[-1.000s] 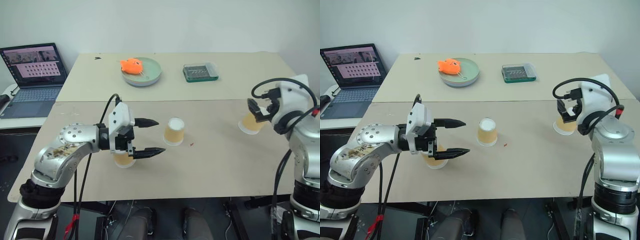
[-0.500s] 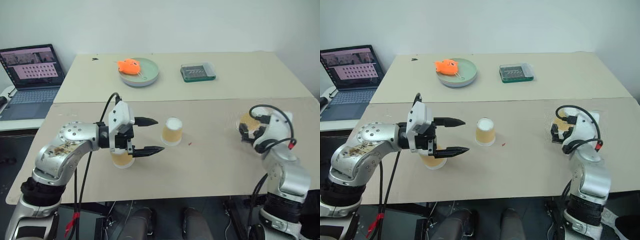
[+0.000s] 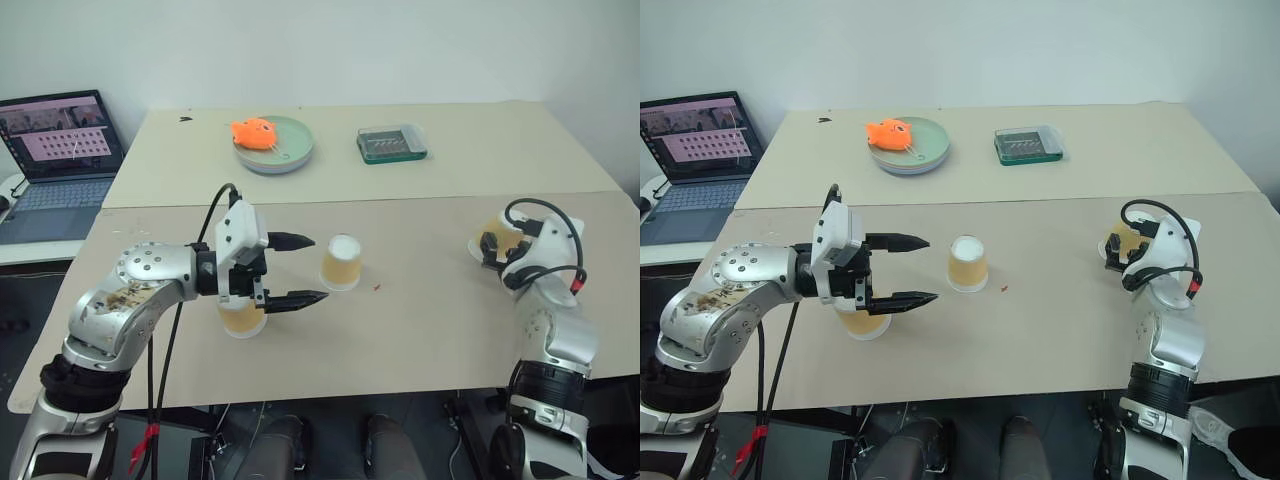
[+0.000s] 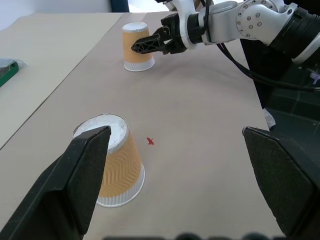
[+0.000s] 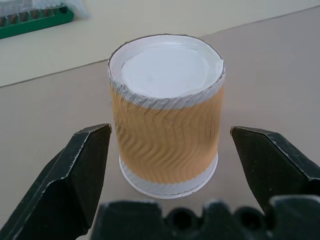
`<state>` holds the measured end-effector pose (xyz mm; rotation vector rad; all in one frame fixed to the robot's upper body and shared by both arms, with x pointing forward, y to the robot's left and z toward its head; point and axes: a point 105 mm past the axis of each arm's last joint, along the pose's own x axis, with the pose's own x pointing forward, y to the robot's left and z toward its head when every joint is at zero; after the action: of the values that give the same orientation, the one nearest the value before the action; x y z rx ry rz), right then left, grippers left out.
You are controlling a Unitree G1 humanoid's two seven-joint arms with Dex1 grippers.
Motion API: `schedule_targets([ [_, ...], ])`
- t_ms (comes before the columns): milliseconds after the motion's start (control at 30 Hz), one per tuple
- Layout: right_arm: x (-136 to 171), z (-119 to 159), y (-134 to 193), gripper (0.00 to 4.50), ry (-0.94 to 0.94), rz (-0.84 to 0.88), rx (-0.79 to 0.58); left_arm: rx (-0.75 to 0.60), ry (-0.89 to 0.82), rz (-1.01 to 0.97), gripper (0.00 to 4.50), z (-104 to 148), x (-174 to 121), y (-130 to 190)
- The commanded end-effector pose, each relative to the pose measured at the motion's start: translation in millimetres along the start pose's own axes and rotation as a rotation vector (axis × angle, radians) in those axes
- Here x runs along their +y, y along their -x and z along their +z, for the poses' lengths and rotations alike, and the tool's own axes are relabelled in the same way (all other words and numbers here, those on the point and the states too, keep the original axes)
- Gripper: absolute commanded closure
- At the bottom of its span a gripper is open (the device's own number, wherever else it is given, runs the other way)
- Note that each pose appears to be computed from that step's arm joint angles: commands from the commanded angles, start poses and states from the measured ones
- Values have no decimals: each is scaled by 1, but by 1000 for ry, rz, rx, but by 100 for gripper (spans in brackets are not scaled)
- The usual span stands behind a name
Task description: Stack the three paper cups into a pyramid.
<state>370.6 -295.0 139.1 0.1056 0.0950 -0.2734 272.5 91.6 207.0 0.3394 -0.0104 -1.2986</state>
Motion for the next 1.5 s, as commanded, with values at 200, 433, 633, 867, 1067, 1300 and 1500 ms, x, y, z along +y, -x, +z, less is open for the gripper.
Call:
schedule_targets([
  [200, -2, 27, -23, 5, 11, 5, -88, -25, -66, 29, 0, 15, 0, 4],
  [433, -11, 32, -40, 5, 4, -4, -95, -23, -66, 42, 0, 14, 0, 5],
  [633, -7, 37, -44, 5, 7, 15, -113, -20, -65, 53, 0, 13, 1, 6],
  [867, 4, 41, -42, 215, 27, 64, -128, -17, -64, 57, 0, 13, 1, 6],
  [1067, 25, 74, -33, 215, 31, 206, -233, -18, -63, 53, 0, 13, 0, 5],
  [1300, 88, 91, 7, 215, 153, 857, -172, -20, -63, 55, 0, 13, 0, 5],
  [1500, 101, 56, 37, 215, 363, 1241, 18, -24, -66, 60, 0, 14, 0, 5],
])
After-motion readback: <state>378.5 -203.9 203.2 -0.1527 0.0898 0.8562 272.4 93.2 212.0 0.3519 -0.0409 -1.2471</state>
